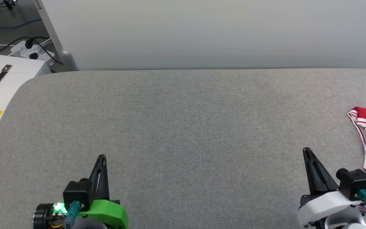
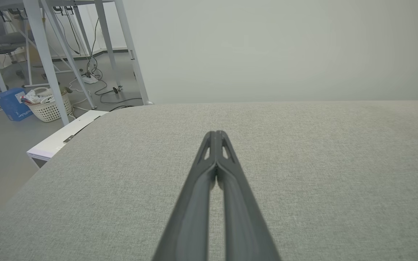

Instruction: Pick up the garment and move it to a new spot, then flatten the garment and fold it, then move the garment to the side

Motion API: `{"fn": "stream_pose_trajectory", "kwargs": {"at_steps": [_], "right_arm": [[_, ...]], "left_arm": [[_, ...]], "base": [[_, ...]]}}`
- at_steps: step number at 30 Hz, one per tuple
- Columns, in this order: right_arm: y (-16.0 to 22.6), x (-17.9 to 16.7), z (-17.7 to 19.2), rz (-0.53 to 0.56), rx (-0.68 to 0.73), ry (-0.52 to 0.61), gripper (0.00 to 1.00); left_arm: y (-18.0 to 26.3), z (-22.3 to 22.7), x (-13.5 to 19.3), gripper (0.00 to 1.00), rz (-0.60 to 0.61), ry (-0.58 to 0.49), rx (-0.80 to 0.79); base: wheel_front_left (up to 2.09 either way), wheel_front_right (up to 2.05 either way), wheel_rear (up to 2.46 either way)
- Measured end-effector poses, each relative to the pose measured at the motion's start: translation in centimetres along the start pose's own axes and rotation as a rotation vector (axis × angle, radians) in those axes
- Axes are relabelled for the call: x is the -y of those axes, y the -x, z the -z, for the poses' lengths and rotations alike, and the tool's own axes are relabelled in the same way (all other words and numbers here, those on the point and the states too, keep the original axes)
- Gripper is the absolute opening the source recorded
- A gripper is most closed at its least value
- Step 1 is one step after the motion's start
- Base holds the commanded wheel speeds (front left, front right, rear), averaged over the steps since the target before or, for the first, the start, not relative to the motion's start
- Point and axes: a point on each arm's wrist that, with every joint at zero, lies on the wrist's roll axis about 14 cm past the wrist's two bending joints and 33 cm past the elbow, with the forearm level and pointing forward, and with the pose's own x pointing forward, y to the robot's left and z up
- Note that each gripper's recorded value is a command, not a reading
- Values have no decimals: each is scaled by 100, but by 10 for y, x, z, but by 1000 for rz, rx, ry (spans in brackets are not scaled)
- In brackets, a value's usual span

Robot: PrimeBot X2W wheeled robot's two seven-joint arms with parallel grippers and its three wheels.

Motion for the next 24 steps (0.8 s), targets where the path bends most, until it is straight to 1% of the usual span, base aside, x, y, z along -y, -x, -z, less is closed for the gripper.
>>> {"fn": "stream_pose_trajectory", "kwargs": {"at_steps": [24], "right_arm": [[-3, -2, 1, -5, -30, 36, 0]], "left_arm": [[-3, 0, -4, 0, -11, -14, -26]], "base": [[0, 0, 0]]}}
